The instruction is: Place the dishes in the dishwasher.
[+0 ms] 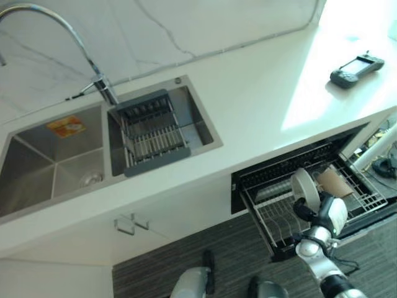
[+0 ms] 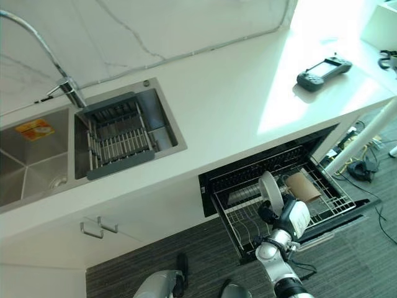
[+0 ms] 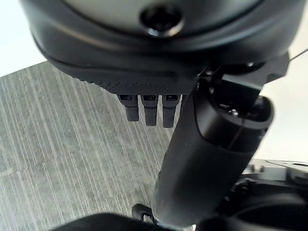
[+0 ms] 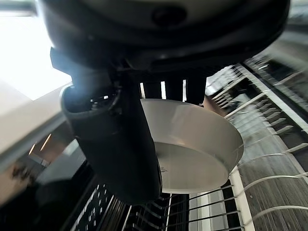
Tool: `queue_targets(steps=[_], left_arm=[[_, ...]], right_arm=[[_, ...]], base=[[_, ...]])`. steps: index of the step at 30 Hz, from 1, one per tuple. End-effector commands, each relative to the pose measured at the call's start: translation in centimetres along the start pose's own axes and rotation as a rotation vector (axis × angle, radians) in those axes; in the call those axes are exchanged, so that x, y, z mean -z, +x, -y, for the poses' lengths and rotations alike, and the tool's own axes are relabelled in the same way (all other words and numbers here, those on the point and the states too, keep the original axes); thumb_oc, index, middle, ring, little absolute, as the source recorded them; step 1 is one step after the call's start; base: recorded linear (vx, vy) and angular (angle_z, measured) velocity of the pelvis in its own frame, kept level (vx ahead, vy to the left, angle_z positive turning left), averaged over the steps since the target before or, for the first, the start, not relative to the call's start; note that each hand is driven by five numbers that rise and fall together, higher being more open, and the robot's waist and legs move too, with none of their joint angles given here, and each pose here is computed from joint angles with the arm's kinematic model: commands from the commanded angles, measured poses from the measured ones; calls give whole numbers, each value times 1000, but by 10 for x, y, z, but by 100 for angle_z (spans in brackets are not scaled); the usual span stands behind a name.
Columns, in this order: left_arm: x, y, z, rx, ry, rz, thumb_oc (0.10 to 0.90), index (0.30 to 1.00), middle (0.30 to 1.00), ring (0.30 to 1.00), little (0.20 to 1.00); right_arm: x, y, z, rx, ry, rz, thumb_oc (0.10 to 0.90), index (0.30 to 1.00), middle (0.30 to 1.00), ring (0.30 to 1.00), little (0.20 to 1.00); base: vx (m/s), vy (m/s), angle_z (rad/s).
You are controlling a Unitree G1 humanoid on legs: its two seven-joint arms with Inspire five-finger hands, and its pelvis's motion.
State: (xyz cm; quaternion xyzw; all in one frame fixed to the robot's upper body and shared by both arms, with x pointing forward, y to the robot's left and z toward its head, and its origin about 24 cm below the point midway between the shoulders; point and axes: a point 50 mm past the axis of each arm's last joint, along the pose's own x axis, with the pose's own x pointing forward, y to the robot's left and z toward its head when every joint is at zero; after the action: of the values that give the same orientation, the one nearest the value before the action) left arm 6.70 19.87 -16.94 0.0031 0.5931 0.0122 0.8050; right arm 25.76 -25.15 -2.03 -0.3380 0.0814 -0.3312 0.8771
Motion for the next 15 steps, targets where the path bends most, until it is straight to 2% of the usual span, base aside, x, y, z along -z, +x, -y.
queue_targets(steps=[1, 7, 10, 15], left_arm=[[-13, 0, -3, 26, 8, 47, 800, 900, 900, 900, 900], [-27, 1, -3, 47, 6, 88, 800, 900, 900, 900, 900], [-33, 2, -2, 54, -1, 109, 800, 900, 900, 900, 900], [-44, 2, -5, 52, -1, 135, 800, 900, 900, 900, 900]], right_arm=[[-64, 35, 18, 181, 18, 270, 400, 300, 300, 300, 300], [-77, 45, 17, 238, -105, 298, 400, 300, 300, 300, 300], [-74, 48, 22, 353, -265, 299, 400, 300, 300, 300, 300], [-70, 54, 29, 434, -417, 276, 400, 300, 300, 300, 300]], base=[[-71, 41, 16], [-47, 38, 9], [-30, 36, 9], [-59, 11, 10]])
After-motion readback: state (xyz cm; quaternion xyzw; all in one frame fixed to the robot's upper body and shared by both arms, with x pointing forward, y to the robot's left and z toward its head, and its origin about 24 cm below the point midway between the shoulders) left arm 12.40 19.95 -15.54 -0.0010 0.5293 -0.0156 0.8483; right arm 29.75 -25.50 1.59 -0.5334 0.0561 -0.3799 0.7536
